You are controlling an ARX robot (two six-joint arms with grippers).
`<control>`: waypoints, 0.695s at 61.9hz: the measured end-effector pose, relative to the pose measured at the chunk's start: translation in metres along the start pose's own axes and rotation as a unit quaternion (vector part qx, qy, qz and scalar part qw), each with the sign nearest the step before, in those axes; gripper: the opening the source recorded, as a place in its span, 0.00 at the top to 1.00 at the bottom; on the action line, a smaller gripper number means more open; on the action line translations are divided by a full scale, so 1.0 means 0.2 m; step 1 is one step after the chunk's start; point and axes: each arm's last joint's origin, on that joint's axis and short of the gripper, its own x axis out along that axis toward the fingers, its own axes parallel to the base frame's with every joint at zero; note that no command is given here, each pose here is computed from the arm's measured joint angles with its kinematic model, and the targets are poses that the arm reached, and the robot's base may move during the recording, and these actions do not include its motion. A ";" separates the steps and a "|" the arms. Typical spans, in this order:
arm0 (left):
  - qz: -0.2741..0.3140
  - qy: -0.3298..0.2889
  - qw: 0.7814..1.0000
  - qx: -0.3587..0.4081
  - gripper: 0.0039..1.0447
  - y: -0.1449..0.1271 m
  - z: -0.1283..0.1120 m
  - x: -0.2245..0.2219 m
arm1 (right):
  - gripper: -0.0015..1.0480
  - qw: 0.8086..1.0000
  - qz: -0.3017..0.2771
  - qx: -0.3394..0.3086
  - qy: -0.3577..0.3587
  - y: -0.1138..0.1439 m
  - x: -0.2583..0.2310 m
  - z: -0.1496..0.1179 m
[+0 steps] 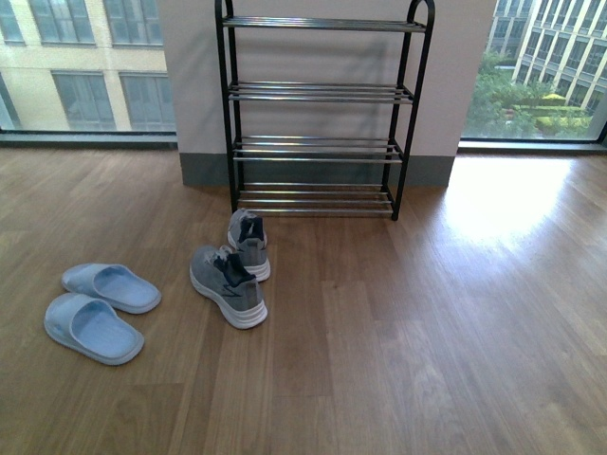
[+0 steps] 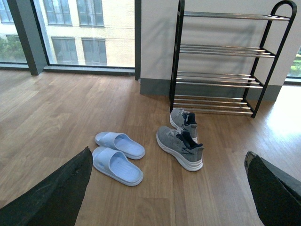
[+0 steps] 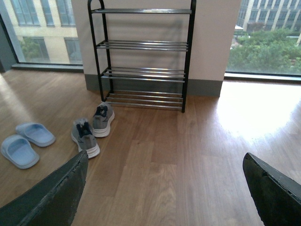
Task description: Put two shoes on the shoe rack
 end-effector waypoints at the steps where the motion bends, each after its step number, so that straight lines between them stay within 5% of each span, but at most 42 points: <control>1: 0.000 0.000 1.000 0.000 0.09 0.00 0.00 0.00 | 0.09 1.000 0.000 0.000 0.000 0.00 0.00 0.00; 43: -0.001 0.000 1.000 0.000 0.09 0.00 0.00 0.00 | 0.09 1.000 -0.001 0.000 0.000 0.00 0.00 0.00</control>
